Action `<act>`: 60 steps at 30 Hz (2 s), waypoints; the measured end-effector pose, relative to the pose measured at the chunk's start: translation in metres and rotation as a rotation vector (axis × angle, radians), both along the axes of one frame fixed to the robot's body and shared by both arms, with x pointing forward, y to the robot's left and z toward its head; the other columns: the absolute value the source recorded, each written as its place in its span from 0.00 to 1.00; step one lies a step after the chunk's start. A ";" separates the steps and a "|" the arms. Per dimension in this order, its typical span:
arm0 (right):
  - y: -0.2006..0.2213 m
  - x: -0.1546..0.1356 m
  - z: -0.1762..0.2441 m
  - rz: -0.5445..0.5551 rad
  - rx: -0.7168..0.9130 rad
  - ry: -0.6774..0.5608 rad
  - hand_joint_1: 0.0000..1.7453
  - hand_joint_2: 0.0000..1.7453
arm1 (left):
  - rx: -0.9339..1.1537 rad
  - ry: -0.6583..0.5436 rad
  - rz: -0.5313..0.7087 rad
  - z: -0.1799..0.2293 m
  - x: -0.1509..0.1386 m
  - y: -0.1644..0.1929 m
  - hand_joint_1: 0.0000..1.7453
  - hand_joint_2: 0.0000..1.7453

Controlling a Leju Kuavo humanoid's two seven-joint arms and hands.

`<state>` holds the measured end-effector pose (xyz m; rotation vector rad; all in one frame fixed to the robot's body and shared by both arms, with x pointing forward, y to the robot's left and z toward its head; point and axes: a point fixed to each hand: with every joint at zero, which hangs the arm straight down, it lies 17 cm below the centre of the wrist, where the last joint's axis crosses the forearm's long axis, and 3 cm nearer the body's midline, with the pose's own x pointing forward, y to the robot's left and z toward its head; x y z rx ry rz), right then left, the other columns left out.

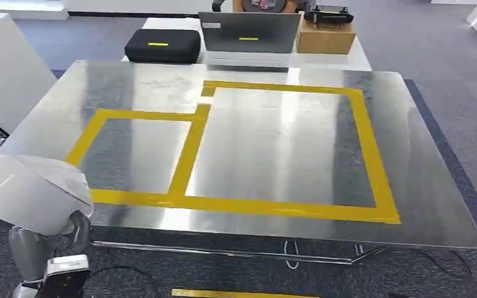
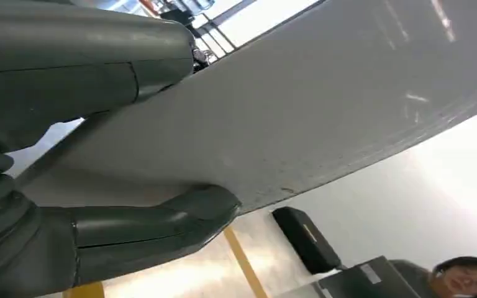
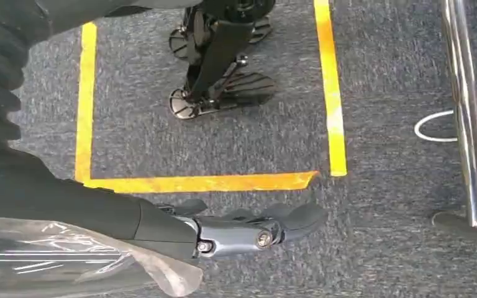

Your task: Take the parts from the cabinet and place them on the table.

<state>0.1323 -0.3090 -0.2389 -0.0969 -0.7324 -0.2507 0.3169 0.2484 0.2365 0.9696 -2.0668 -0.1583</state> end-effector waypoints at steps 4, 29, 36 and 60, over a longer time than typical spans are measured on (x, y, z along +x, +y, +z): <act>0.002 0.001 0.000 0.011 0.003 -0.002 0.00 1.00 | 0.006 0.034 -0.004 -0.005 0.004 0.000 1.00 1.00; 0.029 0.009 -0.002 0.176 0.009 0.021 0.00 1.00 | 0.401 0.449 0.319 -0.076 0.065 0.233 1.00 1.00; 0.028 0.004 -0.005 0.170 0.029 0.047 0.00 1.00 | 0.509 0.543 0.356 -0.091 0.126 0.221 1.00 1.00; 0.041 0.009 -0.006 0.270 0.012 0.062 0.00 1.00 | 0.763 0.608 0.182 -0.109 0.214 0.093 1.00 1.00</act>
